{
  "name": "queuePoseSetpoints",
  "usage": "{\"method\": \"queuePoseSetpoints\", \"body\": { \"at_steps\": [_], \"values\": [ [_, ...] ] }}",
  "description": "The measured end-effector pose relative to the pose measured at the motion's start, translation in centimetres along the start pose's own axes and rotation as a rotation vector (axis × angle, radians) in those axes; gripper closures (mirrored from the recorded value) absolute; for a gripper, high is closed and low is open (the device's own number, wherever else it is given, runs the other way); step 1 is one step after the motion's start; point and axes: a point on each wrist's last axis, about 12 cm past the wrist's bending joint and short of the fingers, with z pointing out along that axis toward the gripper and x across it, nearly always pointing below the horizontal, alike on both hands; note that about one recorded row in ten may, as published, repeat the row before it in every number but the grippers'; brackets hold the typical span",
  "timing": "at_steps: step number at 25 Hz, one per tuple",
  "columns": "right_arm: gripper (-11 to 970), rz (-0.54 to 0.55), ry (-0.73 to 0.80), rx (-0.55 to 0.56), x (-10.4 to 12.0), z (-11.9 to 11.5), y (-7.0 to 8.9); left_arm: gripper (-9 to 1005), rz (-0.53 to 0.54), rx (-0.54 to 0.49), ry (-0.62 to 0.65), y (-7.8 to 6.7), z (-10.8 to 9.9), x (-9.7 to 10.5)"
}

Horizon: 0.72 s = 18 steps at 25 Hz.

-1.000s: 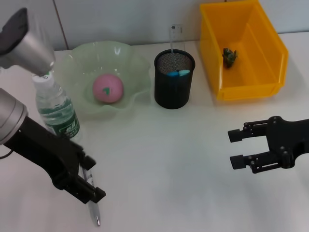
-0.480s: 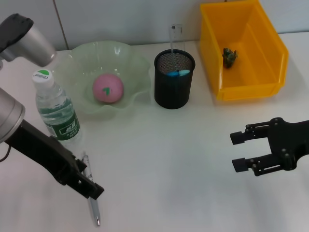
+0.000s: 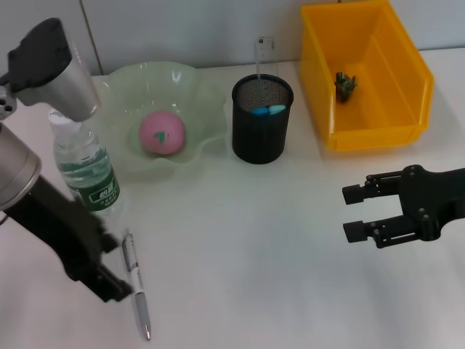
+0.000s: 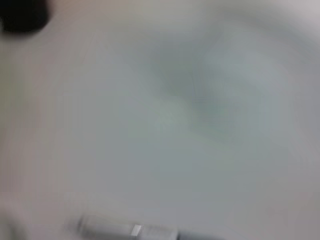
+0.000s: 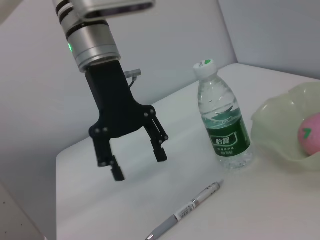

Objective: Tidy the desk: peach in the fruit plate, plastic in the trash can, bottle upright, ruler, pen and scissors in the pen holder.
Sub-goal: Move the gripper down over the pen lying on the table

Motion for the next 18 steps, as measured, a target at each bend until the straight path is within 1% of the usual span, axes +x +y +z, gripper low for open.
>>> {"method": "queuePoseSetpoints", "body": {
  "at_steps": [1, 3, 7, 11, 14, 18],
  "values": [
    [211, -0.002, 0.003, 0.0, -0.1, 0.1, 0.0, 169, -0.058, -0.014, 0.02, 0.1, 0.0, 0.2],
    [211, -0.005, 0.007, -0.001, -0.1, 0.1, -0.1, 169, -0.215, -0.038, 0.054, 0.4, 0.1, 0.4],
    [212, -0.027, 0.017, 0.011, -0.4, 0.1, -0.2, 170, -0.389, -0.048, 0.058, 0.4, 0.2, 0.4],
    [212, -0.04, 0.038, 0.025, -0.4, -0.2, -0.2, 172, -0.51, -0.065, 0.052, 0.5, 0.2, 0.6],
    [212, -0.036, 0.058, 0.029, -0.2, -0.3, -0.2, 174, -0.598, -0.082, 0.037, 1.1, 0.0, 1.3],
    [213, -0.034, 0.067, 0.031, -0.1, -0.4, -0.1, 177, -0.659, -0.109, 0.038, 1.5, 0.0, 1.8]
  ]
}}
